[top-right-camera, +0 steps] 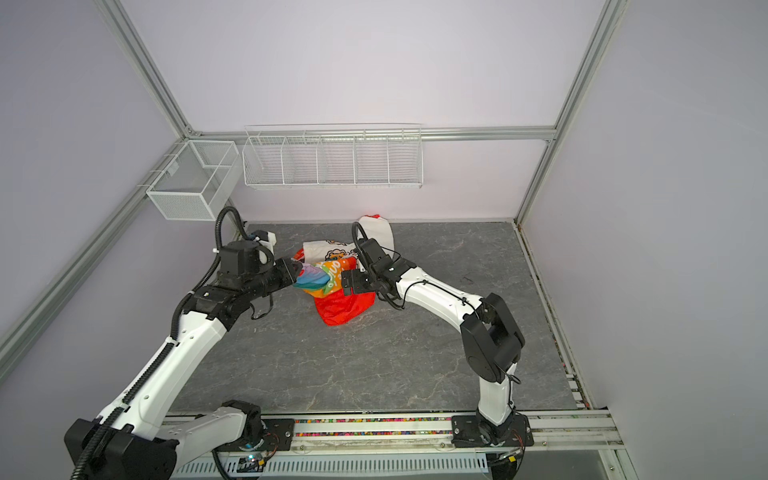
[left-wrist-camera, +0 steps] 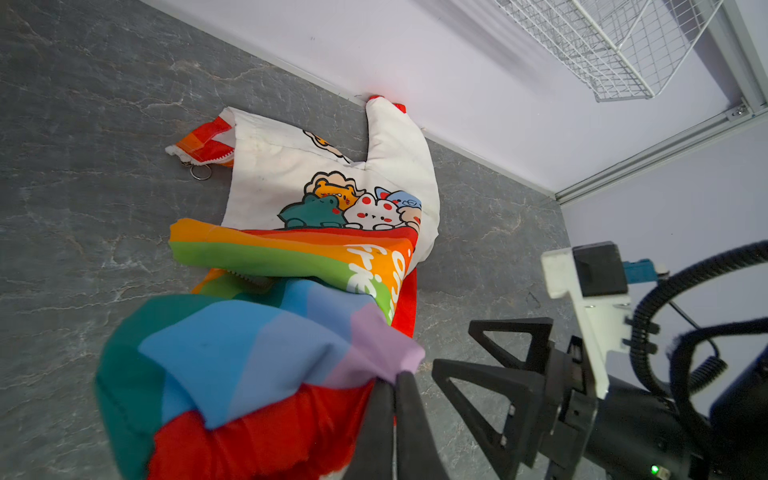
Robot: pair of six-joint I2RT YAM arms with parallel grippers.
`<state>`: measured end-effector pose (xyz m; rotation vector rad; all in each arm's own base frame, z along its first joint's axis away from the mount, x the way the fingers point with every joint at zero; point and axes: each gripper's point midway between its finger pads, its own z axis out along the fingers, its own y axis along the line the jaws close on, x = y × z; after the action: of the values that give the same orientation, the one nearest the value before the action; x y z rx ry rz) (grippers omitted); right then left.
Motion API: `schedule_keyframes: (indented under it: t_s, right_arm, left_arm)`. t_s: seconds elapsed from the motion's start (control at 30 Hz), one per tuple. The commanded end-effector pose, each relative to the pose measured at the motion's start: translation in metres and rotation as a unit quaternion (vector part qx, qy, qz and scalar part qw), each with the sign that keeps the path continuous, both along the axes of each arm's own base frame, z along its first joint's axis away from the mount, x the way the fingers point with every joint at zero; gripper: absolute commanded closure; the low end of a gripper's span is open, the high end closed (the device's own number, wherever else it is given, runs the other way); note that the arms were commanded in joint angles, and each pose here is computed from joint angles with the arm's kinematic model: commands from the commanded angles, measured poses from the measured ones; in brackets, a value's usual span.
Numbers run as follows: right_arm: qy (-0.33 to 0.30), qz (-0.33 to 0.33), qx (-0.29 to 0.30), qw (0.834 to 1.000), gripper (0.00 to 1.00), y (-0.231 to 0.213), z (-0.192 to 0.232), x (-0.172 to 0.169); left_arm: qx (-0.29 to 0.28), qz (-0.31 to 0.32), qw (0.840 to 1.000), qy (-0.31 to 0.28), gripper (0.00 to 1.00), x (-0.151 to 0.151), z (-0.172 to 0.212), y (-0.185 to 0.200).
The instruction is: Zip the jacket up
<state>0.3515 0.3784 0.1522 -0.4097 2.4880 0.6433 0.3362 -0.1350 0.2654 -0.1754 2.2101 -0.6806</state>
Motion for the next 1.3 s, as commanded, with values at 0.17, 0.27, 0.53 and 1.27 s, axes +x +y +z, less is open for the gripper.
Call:
schedule_keyframes:
  t_s: [0.17,0.27,0.53,1.27]
  right_arm:
    - [0.021,0.030,0.033,0.999,0.06,0.044,-0.013,-0.005]
    - [0.024,0.025,0.029,0.999,0.06,0.052,-0.020,0.002]
    - [0.008,0.000,0.026,1.000,0.54,0.057,-0.011,0.033]
    - [-0.122,-0.053,0.076,0.988,0.93,-0.097,0.173,0.048]
  left_arm:
    - [0.007,-0.012,1.000,0.000,1.00,-0.008,0.010,0.000]
    - [0.003,-0.015,1.000,-0.005,1.00,-0.012,0.016,0.000]
    - [0.001,-0.015,1.000,-0.022,1.00,-0.021,0.037,0.003]
    - [-0.011,-0.055,0.994,-0.098,1.00,-0.017,0.116,-0.010]
